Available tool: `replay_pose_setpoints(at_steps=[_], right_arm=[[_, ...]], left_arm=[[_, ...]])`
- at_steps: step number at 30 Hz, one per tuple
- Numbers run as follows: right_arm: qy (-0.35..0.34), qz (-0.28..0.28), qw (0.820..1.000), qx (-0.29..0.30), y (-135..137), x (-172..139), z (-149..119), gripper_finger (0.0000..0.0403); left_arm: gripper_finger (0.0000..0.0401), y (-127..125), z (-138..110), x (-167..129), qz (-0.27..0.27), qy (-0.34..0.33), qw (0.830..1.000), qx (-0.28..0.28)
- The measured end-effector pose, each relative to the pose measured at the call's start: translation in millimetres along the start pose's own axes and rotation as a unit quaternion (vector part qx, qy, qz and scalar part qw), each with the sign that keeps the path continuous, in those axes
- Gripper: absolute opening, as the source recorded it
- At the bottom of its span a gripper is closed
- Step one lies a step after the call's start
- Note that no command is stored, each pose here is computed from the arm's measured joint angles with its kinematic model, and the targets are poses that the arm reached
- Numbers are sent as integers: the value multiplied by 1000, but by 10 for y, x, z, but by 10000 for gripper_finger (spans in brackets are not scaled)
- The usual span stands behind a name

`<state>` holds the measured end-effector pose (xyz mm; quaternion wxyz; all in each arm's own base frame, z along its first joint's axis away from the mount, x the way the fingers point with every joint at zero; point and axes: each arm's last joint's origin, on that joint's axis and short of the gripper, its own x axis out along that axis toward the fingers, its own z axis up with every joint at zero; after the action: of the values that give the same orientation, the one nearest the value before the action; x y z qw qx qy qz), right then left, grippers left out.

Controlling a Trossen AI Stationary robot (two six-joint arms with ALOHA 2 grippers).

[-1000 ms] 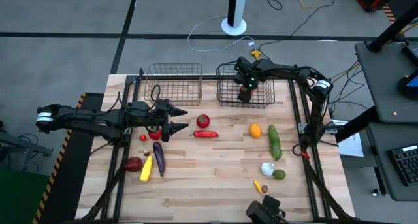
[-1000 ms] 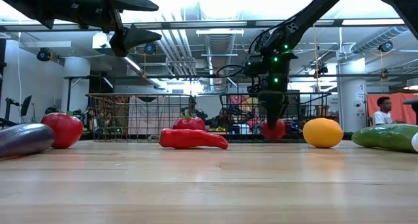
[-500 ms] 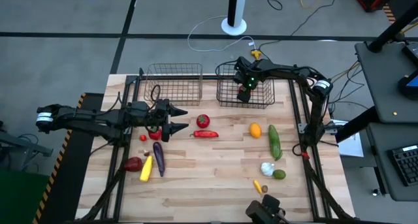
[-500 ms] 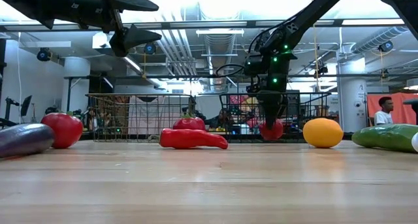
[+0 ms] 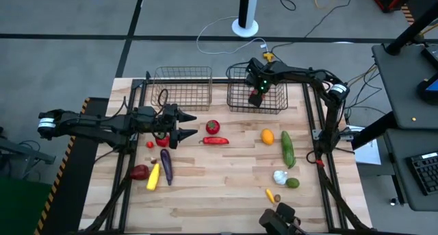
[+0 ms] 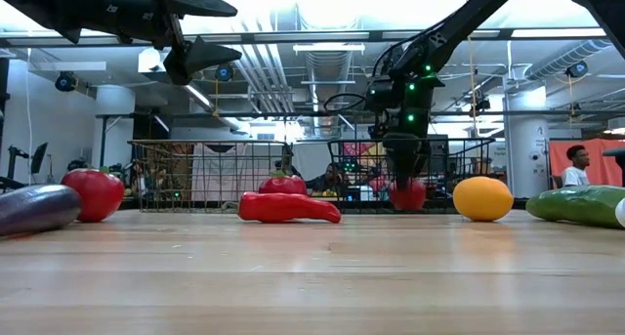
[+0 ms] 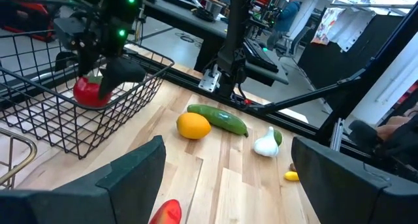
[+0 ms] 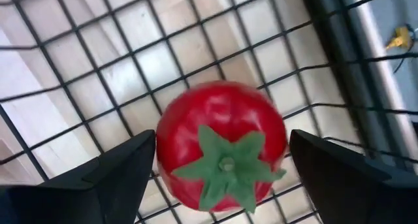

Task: Sort produce into baskets
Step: Put the right large red tomato into the right wire basket, then put the violet eggplant into the left wire basket

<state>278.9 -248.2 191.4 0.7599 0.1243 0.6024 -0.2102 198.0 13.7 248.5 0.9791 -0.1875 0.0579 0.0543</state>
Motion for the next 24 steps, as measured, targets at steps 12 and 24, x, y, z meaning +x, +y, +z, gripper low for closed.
replay_pose_setpoints(at_steps=[12, 24], right_arm=[[-52, -14, 998, 44, 67, -633, 258, 345], [-269, 29, 963, -11, 988, -1695, -77, 345]], left_arm=[[314, -2, 3, 0, -1, -2, 1000, -1], [314, -8, -67, 68, -4, 21, 999, -35]])
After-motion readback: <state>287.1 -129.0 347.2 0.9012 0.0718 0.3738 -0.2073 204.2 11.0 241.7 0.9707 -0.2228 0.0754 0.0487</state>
